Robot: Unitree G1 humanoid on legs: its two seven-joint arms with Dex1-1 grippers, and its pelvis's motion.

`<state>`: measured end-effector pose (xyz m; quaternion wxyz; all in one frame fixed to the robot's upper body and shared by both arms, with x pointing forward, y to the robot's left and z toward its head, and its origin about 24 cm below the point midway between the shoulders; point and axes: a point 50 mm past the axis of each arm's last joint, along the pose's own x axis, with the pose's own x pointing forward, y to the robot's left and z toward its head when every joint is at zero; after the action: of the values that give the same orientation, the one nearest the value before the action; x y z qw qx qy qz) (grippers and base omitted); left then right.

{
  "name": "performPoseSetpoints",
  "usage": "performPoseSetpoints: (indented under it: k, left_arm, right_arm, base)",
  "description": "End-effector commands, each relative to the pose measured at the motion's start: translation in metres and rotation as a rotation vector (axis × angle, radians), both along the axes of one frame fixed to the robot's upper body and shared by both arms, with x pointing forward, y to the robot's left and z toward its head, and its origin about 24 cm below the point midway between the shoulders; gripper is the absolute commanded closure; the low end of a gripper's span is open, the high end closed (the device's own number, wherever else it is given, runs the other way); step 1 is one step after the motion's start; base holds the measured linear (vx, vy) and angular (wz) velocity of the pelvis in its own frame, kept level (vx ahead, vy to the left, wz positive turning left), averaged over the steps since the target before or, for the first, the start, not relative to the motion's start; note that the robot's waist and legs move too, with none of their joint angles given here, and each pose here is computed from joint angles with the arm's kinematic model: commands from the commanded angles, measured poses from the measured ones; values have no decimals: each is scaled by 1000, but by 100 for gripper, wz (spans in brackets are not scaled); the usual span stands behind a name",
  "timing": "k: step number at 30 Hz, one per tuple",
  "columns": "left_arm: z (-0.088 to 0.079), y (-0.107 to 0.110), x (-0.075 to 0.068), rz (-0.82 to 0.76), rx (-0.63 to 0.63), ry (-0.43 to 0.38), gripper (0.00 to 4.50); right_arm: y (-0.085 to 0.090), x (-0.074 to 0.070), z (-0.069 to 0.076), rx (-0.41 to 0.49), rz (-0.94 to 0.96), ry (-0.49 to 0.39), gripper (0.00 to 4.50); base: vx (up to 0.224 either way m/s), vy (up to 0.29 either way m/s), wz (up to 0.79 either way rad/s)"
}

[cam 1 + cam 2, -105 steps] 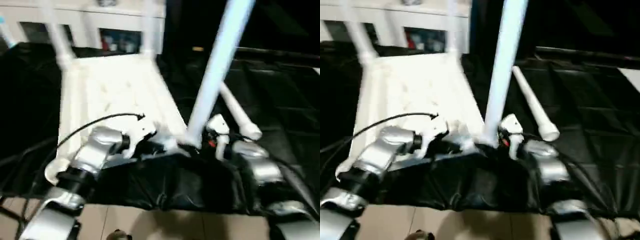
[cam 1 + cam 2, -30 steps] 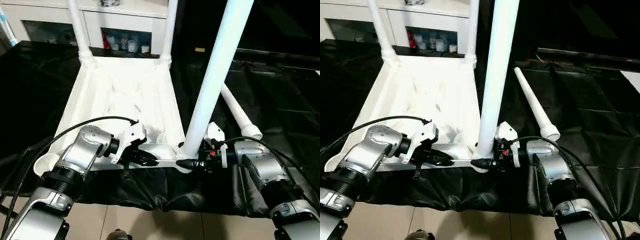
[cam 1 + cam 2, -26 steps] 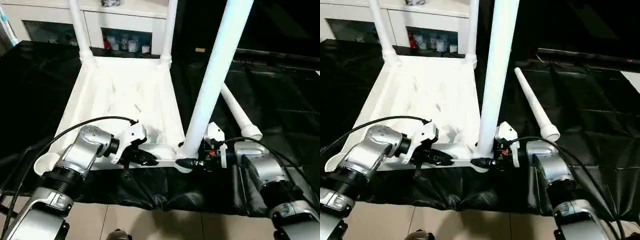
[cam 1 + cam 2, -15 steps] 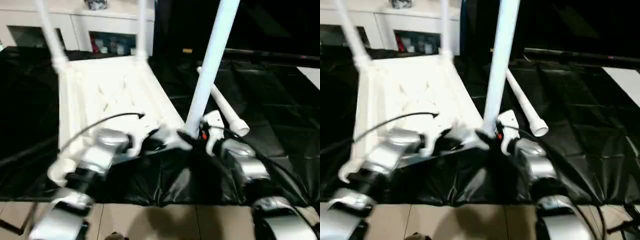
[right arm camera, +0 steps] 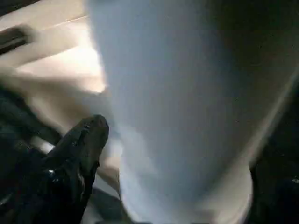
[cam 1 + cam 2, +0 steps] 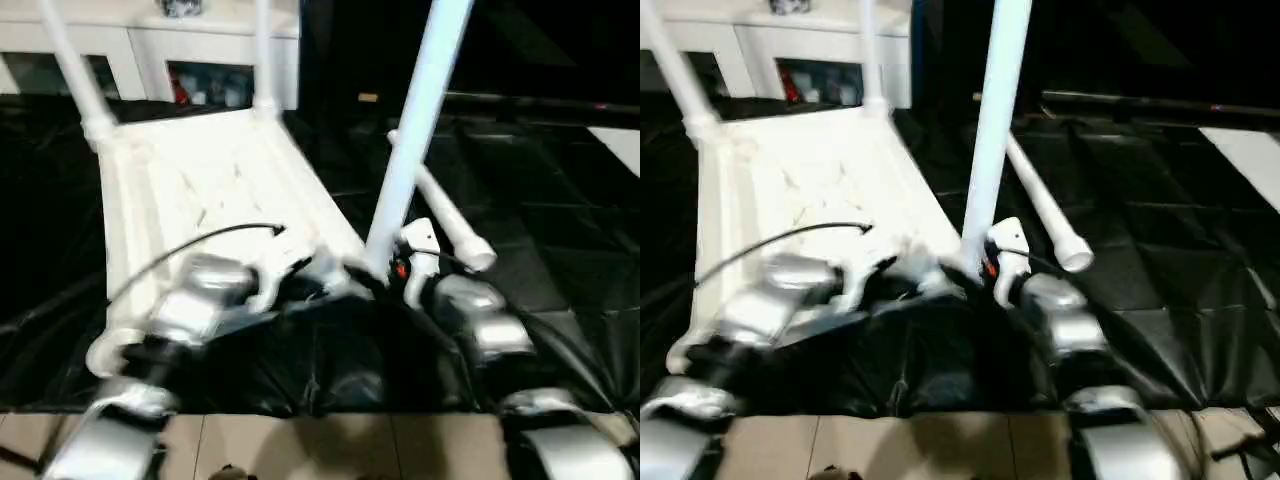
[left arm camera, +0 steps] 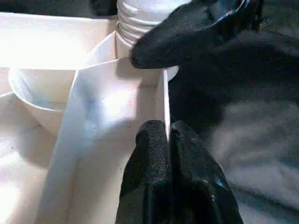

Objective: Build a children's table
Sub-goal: Rotate leg to tighten

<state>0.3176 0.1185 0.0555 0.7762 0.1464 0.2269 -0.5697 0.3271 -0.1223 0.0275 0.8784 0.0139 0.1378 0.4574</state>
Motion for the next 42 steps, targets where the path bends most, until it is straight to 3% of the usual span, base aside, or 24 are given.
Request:
performPoseSetpoints:
  k: [1,8,13,21,27,30,35,40,41,42]
  left_arm:
    - [17,-26,-7,-206,-82,-35,450]
    - [20,-12,-2,-253,-58,-4,450]
    - [19,-7,-1,-289,-39,21,450]
    - [17,-5,1,-286,-28,22,450]
    - [16,-9,9,-134,-67,-31,450]
    - [17,-16,16,31,-86,-96,450]
    - [18,-28,19,193,-91,-149,450]
    - [19,-52,9,187,-142,-153,450]
    - [19,-54,7,173,-145,-151,450]
    - [18,-55,7,166,-144,-147,450]
  right_arm:
    - [14,-13,-3,-1,214,49,44]
    - [-6,-33,-2,-78,516,98,44]
    - [-10,-36,-1,-126,579,109,87]
    - [-5,-38,-1,-100,579,103,153]
    - [1,-27,-7,-68,368,51,173]
    - [6,-10,-16,-66,62,58,175]
    - [25,1,-21,-47,-183,76,176]
    - [46,3,-20,-42,-206,47,176]
    - [47,4,-18,-36,-198,33,120]
    - [47,4,-17,-23,-194,34,120]
  base:
    - [0,0,0]
    - [0,0,0]
    - [0,0,0]
    - [0,0,0]
    - [0,0,0]
    - [0,0,0]
    - [0,0,0]
    - [0,0,0]
    - [0,0,0]
    - [0,0,0]
